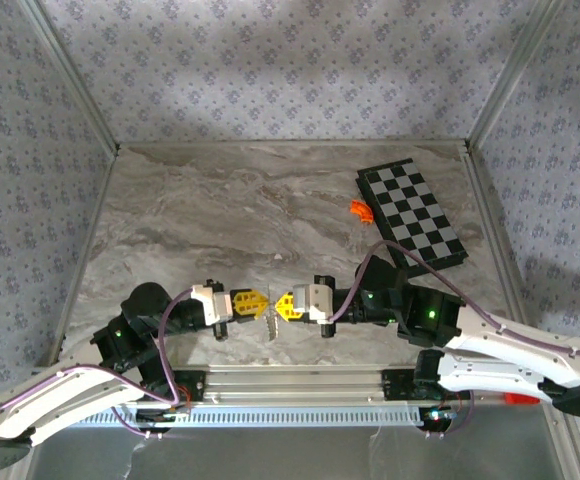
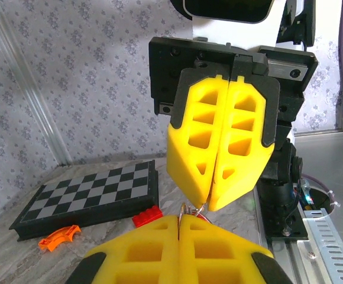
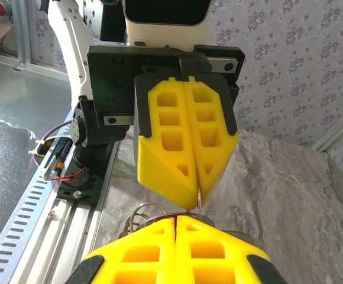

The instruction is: Put the keys on the keyring

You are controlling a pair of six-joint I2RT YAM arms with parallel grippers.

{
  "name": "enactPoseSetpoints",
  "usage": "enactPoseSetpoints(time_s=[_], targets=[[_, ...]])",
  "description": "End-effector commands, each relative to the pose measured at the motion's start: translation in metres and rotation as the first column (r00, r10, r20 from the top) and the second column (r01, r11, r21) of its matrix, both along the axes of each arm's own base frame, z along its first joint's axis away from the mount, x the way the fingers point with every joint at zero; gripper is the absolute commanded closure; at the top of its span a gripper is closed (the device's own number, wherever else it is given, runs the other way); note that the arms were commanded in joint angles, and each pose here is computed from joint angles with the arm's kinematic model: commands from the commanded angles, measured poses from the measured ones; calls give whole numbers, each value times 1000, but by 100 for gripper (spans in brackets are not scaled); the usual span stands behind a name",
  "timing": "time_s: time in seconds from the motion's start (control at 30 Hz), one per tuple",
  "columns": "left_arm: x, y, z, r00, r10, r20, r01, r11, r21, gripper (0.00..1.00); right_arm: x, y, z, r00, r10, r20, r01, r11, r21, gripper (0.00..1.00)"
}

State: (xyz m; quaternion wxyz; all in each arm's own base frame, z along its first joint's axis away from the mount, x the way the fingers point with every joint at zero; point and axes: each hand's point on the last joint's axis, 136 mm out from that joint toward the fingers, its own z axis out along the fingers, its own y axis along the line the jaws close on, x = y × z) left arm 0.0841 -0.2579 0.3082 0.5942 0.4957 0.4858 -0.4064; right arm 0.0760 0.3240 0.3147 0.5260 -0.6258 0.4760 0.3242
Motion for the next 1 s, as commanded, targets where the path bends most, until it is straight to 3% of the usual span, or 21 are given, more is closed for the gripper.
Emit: enactPoseSetpoints(time_s=[0.0, 0.37, 0.57, 0.73, 0.97], targets=[[3, 8, 40, 998, 44, 51, -38, 993, -114, 100, -6, 1, -11, 1000, 26, -7, -27, 999, -30, 100], [6, 9, 43, 996, 61, 59, -54, 990, -127, 100, -7, 1, -18, 999, 29, -29, -31, 998, -50, 99], [7, 9, 43, 996, 70, 59, -62, 989, -132, 100, -9, -2, -20, 999, 27, -47, -29, 998, -47, 90], [8, 9, 44, 996, 72, 61, -63, 989, -136, 100, -8, -5, -19, 999, 13, -52, -15, 999, -40, 76], [6, 10, 44, 996, 67, 66, -57, 989, -136, 100, 1, -15, 0, 996, -51, -73, 54, 998, 43, 72]])
